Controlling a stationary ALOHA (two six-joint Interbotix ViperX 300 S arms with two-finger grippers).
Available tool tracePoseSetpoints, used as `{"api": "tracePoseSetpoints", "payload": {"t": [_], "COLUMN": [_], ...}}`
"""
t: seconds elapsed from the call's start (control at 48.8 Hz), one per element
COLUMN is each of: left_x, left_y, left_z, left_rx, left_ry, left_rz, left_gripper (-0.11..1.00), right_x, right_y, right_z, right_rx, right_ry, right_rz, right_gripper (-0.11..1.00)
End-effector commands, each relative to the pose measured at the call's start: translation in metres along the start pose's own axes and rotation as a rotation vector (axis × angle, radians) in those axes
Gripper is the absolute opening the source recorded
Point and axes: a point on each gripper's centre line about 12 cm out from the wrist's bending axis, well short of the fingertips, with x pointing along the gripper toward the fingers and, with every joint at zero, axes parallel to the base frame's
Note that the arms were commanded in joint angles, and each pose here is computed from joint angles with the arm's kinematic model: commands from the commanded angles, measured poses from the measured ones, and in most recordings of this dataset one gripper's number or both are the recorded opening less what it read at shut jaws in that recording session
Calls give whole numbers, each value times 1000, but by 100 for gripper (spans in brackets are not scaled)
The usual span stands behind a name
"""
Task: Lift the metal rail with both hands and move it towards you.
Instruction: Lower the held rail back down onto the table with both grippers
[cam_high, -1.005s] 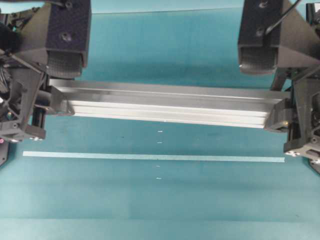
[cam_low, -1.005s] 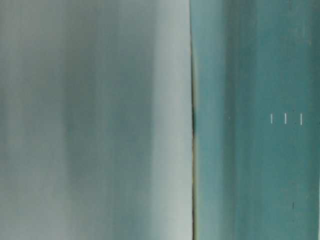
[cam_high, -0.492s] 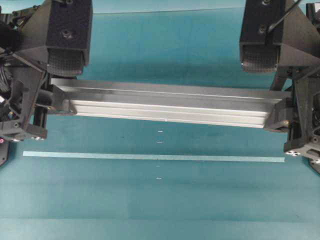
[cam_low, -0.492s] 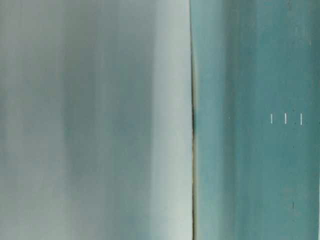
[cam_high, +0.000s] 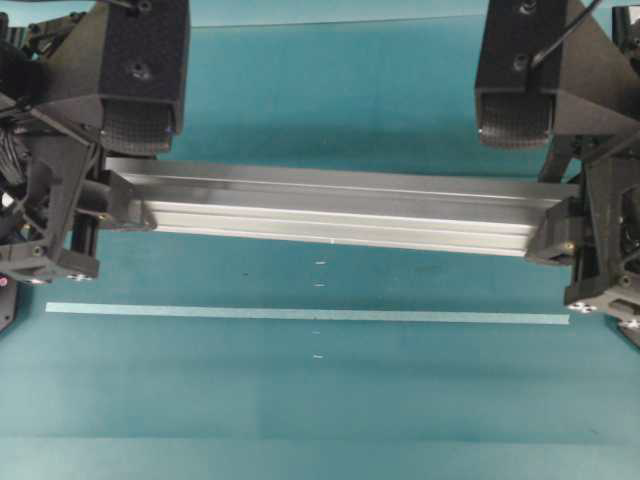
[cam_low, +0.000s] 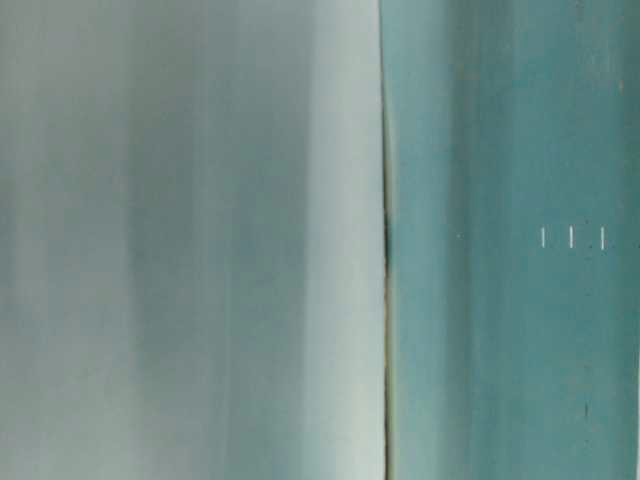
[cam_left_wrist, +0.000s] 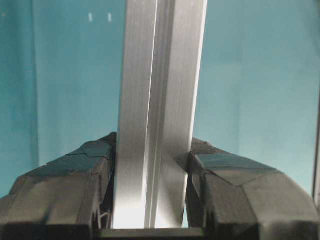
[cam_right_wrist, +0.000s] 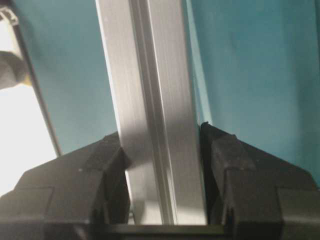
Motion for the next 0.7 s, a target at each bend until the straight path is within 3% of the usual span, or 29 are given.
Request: {"api": "tracePoseSetpoints", "payload": {"t": [0.0,0.164,0.328,0.451,0.677], "left_x": [-2,30,60,89,153], "left_y": [1,2,5,8,13], "left_z": [4,-9,-20,-31,-73], "left_rx": [-55,-60,-77,-95,-139], "left_ry": [-29,68,92,80,191], "left_rz": [2,12,18,21,38], "left_gripper": [29,29,29,29,29], "right_x": [12,45,92,124,172], "right_y": [-3,-11,-23,-32,-50], "right_z": [5,-6,-21,-28,-38], "right_rx": [52,49,24,-16,-15], "right_ry": [1,87,171,160,122], "right_rz": [-12,-45,-74,-70,-70], "right_gripper": [40,40,40,40,40]}}
